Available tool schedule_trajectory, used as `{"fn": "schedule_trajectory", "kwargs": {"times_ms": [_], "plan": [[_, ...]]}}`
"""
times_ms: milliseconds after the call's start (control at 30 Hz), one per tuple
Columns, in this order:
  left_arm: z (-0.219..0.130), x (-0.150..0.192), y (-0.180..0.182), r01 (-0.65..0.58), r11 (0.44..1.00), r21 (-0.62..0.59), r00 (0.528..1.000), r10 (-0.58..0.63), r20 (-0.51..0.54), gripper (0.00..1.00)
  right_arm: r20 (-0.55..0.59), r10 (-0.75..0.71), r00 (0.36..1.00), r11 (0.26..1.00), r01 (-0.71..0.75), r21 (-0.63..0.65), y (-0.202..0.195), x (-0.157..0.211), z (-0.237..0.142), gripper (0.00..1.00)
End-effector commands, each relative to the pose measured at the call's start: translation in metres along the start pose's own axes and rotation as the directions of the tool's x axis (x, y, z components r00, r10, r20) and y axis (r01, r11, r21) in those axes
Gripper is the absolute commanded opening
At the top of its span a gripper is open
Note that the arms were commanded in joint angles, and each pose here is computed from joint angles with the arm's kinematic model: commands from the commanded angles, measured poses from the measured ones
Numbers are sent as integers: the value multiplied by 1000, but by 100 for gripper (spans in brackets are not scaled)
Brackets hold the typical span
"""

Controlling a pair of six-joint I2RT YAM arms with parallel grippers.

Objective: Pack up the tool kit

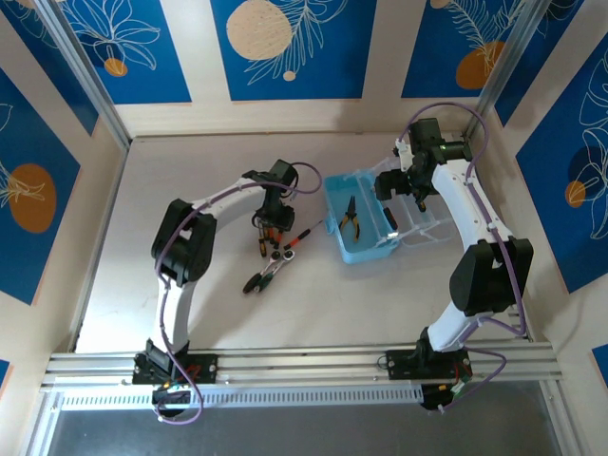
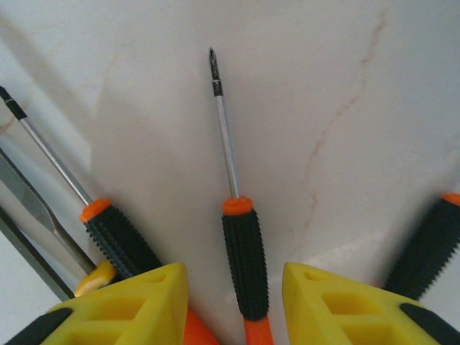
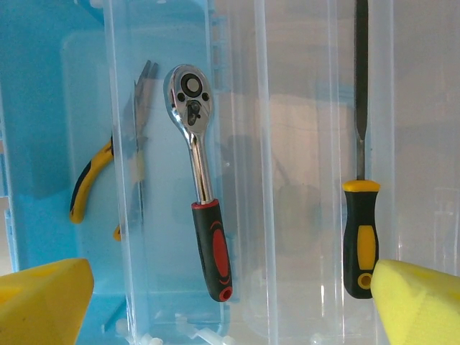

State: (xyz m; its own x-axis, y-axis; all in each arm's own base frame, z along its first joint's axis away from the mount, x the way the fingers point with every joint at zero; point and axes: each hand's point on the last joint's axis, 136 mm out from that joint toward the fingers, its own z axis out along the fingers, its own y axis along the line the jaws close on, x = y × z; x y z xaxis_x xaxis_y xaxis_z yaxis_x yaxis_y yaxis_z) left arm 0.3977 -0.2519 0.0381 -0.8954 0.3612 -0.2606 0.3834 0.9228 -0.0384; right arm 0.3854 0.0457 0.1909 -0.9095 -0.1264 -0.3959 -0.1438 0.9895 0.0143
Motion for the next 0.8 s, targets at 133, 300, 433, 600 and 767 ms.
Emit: {"fn": "schedule_trajectory", "kwargs": {"times_ms": [133,300,433,600,767], "plan": [[13,-2,4,-9,999,-50,1000,8,-19,34,17,14,1000,999,-14,-36,8,-1,-8,99],[27,0,0,-9,1000,-25,999,9,-33,28,16,15,1000,999,-15,-40,10,-1,-8,99],[36,4,-3,-6,1000,-10,999,6,-48,18,18,13,1000,999,-12,-40,10,0,-10,99],[35,7,-5,-9,1000,-1,998,9,-56,8,25,10,1000,999,-9,-35,10,-1,-13,99],[19,2,-8,-12,1000,16,999,13,-31,1,32,11,999,999,-10,-37,10,-1,-16,99]]}}
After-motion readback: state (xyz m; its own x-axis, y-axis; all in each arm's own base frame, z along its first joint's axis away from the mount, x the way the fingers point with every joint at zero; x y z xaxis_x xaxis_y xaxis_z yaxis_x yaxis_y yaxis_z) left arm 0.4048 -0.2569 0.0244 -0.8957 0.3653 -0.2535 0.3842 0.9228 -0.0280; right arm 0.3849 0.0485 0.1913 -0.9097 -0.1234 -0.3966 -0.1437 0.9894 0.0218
